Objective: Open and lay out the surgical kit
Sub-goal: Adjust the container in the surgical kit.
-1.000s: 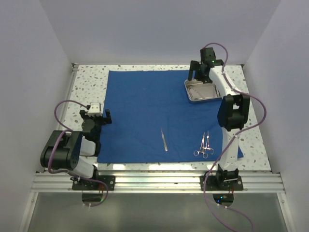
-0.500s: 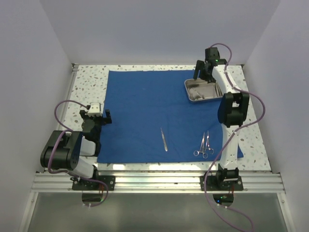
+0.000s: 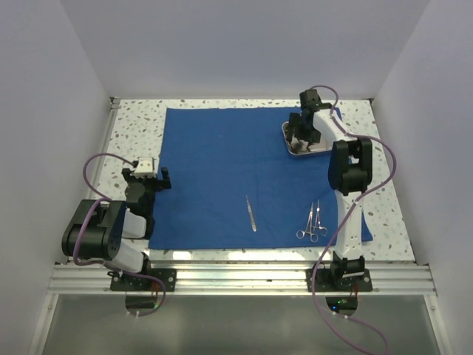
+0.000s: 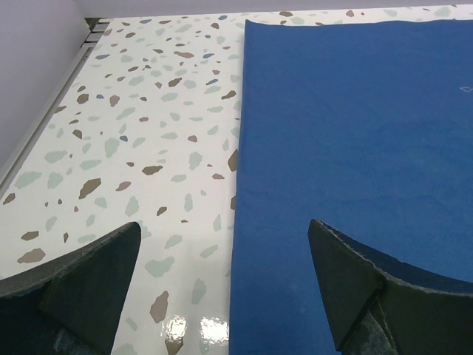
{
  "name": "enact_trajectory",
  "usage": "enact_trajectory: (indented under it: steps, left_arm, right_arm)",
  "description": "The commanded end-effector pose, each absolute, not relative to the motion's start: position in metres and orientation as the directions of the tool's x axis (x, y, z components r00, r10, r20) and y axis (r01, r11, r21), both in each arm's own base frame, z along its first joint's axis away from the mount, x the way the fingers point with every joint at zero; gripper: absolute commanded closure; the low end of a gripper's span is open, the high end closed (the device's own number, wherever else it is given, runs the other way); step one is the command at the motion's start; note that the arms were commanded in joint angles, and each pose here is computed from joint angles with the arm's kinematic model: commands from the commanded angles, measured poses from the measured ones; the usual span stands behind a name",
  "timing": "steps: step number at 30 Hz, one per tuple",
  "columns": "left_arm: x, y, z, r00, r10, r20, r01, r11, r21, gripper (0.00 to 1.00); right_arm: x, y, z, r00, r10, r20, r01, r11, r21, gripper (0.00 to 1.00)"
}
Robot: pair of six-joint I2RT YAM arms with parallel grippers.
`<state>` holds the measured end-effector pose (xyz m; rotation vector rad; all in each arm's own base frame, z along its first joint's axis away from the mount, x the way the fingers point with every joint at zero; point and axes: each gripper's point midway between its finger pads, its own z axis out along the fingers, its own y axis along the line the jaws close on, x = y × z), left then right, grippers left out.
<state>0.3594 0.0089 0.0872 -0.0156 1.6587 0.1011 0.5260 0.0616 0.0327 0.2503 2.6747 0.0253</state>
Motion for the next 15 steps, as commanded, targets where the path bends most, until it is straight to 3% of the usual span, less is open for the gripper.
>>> enact_trajectory:
  steps: [1, 13, 15]
  left_arm:
    - [0.367, 0.011, 0.114, 0.012, 0.058, -0.998, -0.090, 0.994, 0.057, 0.00]
    - [0.367, 0.011, 0.114, 0.009, 0.056, -0.998, -0.089, 0.994, 0.055, 0.00]
    - [0.367, 0.011, 0.114, 0.010, 0.055, -0.998, -0.090, 0.995, 0.054, 0.00]
  right_arm:
    - [0.526, 0.103, 0.073, -0.850, 0.127, -0.510, 0.071, 0.989, 0.128, 0.23]
    - [0.518, 0.115, 0.050, -0.875, 0.091, -0.476, 0.034, 0.991, 0.127, 0.26]
    - [0.518, 0.106, 0.031, -0.889, 0.057, -0.455, 0.040, 0.998, 0.046, 0.27]
